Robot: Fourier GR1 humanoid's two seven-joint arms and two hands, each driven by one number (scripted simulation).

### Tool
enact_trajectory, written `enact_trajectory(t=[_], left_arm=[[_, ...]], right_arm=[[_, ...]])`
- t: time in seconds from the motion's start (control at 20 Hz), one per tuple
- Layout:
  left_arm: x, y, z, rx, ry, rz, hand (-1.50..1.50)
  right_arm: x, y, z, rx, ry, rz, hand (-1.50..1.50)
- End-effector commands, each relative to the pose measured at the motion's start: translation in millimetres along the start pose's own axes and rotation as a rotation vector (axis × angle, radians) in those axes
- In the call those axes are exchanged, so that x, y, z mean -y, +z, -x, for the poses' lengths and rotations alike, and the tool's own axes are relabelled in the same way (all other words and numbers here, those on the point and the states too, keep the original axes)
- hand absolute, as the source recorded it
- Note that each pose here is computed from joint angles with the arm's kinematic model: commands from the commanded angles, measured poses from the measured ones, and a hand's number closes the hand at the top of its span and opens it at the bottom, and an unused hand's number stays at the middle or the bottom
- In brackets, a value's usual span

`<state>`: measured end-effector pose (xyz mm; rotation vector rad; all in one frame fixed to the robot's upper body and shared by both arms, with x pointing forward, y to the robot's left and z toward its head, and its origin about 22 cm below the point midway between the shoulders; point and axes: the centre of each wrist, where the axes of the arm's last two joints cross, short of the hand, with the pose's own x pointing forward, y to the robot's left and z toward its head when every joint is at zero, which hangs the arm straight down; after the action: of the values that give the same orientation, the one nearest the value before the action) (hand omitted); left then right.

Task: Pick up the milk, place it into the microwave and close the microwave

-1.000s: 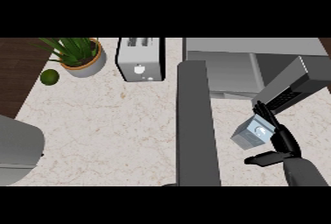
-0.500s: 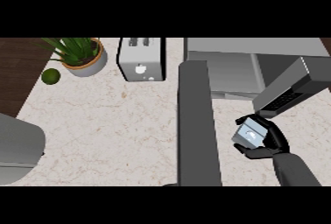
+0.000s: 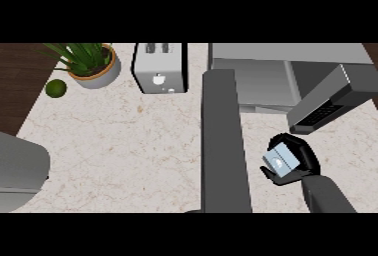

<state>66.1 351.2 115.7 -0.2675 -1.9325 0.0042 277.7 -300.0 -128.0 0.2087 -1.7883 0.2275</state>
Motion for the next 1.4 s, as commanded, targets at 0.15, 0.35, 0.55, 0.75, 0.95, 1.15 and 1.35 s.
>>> enact_trajectory(t=[0.15, 0.35, 0.55, 0.75, 0.95, 1.15, 1.35], left_arm=[[0, -5, -10, 0.004, 0.018, -0.008, -1.50], [0, 6, -16, 0.018, 0.001, -0.002, -1.50], [-4, 12, -14, -0.029, 0.009, -0.016, -1.50], [-20, 11, -10, -0.007, 0.005, -0.003, -1.50], [-4, 12, -6, -0.033, -0.010, -0.010, -1.50], [-13, 6, -7, -0.029, -0.008, 0.007, -1.50], [-11, -6, -3, -0.018, 0.004, 0.022, -1.50]], right_arm=[[-33, 28, 26, 0.016, 0.115, 0.242, 1.50], [-37, -6, 18, 0.037, 0.103, 0.222, 1.50], [-49, -17, 16, 0.062, 0.155, 0.224, 1.50], [-50, -46, 6, 0.072, 0.189, 0.246, 1.50], [-9, -63, -14, 0.076, 0.221, 0.234, 1.50], [-26, -104, -30, 0.057, 0.247, 0.231, 1.50], [10, -122, -57, 0.049, 0.280, 0.265, 1.50]])
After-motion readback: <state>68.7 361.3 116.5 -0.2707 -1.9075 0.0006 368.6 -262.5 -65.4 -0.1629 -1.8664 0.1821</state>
